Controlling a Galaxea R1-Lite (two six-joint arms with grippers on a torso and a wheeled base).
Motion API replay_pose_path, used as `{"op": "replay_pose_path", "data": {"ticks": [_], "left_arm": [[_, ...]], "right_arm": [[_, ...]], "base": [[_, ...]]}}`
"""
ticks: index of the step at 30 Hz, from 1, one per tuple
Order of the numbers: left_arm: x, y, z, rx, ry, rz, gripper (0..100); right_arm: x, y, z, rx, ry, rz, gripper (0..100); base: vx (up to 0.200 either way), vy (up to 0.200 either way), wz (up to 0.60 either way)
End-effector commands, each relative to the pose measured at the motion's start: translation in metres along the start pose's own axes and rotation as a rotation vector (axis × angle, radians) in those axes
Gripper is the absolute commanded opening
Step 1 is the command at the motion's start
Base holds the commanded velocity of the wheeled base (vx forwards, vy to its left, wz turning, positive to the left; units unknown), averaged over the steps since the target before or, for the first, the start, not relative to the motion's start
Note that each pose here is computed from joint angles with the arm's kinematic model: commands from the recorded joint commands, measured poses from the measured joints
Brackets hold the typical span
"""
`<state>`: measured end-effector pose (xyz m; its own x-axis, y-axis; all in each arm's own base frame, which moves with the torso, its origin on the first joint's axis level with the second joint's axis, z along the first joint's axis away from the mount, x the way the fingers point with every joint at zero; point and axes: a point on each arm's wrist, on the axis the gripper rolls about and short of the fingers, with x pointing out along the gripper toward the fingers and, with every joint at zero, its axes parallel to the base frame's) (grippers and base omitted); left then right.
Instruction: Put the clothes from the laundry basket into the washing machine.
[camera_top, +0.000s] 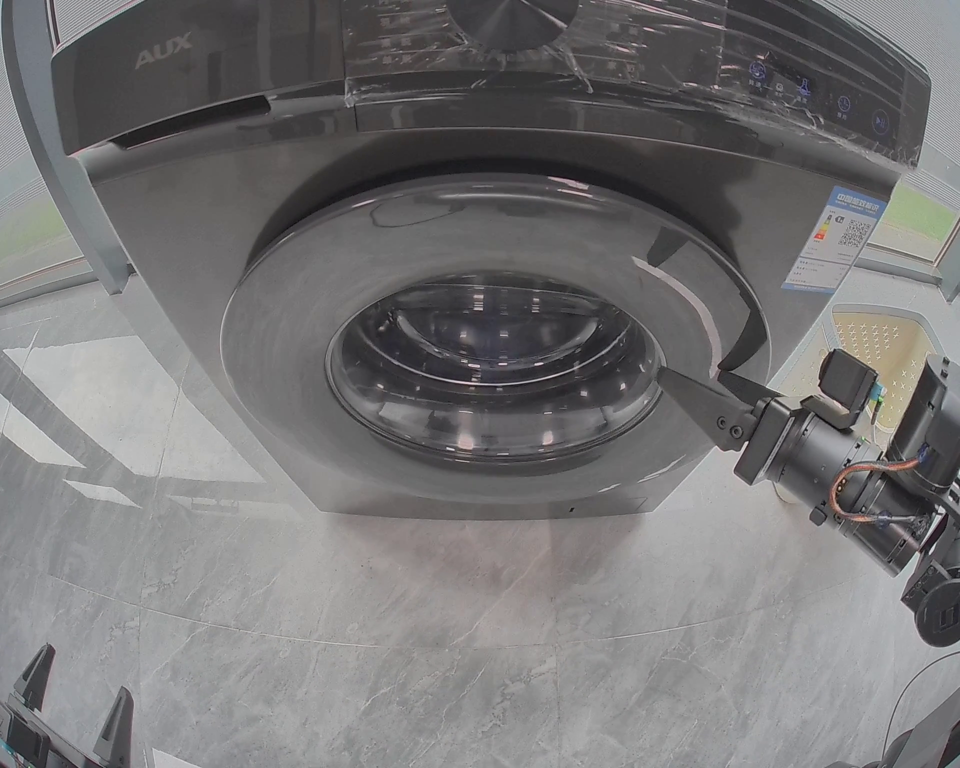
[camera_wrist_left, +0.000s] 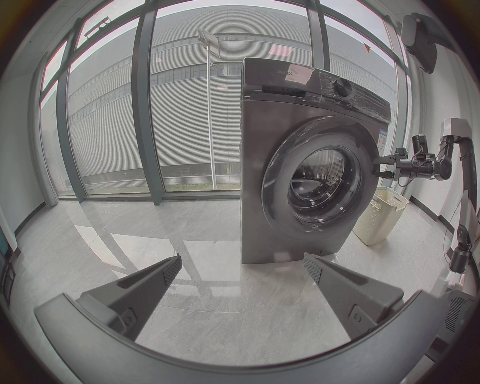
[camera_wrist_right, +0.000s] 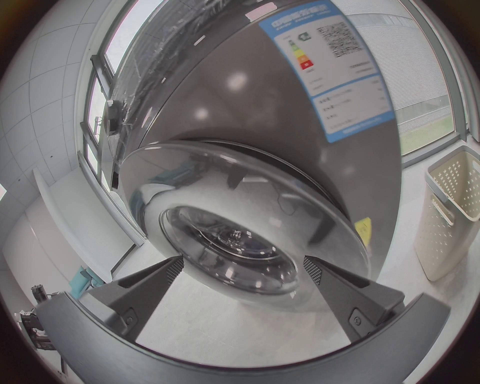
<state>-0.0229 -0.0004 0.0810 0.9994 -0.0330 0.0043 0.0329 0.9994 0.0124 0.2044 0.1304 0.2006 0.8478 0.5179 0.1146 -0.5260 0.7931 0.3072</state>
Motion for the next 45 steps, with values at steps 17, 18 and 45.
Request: {"op": "replay_pose_path", "data": {"ticks": [17, 18, 45], "left_arm": [[0.000, 0.000, -0.005, -0.002, 0.001, -0.001, 100], [0.000, 0.000, -0.005, -0.002, 0.003, -0.001, 100], [0.000, 0.000, -0.005, -0.002, 0.001, -0.001, 100]], "right_arm": [[-0.059, 0.003, -0.030, -0.066, 0.136, 0.059, 100], [-0.071, 0.002, -0.035, -0.085, 0.159, 0.065, 100], [-0.264, -0.019, -0.065, -0.380, -0.060, -0.463, 100]], "base": [[0.000, 0.000, 0.00], [0.000, 0.000, 0.00], [0.000, 0.000, 0.00]]}}
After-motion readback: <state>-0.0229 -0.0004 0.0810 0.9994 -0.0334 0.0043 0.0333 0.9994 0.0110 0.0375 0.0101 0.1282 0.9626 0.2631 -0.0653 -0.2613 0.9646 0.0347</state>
